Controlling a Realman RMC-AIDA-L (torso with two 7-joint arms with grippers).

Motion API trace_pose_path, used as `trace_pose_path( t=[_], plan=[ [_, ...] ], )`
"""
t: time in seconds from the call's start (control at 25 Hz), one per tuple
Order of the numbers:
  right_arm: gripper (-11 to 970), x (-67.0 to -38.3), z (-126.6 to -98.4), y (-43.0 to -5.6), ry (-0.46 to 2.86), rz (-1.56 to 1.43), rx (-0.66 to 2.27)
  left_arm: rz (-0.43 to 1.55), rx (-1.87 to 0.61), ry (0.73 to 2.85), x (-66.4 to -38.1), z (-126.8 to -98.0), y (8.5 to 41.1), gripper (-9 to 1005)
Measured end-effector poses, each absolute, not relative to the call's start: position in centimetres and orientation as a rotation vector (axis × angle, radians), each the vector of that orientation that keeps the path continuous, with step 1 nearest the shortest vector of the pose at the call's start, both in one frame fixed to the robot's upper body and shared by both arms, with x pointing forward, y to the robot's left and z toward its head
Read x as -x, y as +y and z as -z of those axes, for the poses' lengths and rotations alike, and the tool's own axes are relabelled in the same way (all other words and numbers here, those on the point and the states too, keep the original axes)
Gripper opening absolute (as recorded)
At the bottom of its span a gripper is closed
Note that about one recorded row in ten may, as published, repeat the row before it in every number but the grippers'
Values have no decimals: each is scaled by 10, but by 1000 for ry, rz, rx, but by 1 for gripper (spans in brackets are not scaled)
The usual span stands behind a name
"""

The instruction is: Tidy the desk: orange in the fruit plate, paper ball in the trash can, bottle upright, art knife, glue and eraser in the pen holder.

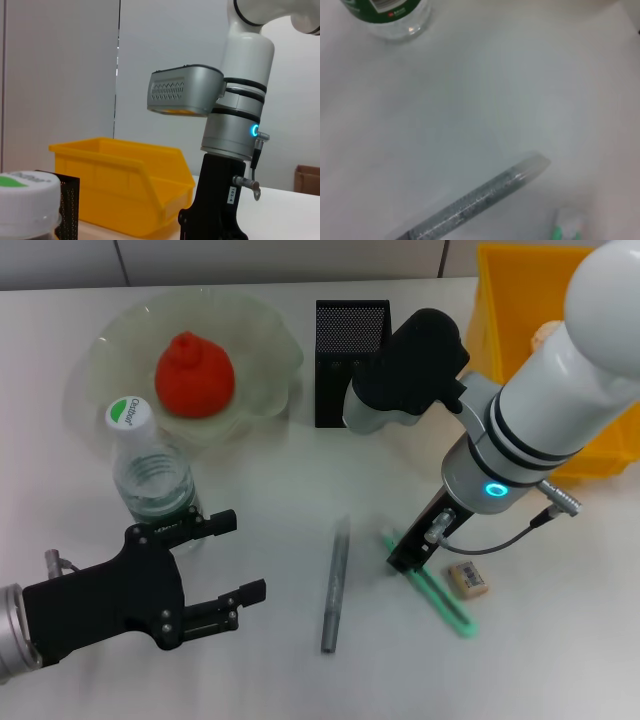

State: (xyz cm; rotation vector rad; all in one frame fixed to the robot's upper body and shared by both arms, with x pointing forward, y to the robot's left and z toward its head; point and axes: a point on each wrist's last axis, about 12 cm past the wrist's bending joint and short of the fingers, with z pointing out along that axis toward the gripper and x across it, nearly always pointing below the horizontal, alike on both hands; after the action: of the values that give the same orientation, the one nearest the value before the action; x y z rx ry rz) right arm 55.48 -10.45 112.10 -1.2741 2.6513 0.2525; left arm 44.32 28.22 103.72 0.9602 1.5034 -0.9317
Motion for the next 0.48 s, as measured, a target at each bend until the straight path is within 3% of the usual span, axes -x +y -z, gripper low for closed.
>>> trace_pose_path(
  t=[0.12, 0.48],
  plan=[
    [382, -557, -1119, -104, 2664, -243, 1279, 935, -962, 1501, -443, -1037, 282, 784],
    [215, -558, -1120, -103, 2664, -254, 1283, 941, -968, 1501, -442, -1037, 281, 784]
  ],
)
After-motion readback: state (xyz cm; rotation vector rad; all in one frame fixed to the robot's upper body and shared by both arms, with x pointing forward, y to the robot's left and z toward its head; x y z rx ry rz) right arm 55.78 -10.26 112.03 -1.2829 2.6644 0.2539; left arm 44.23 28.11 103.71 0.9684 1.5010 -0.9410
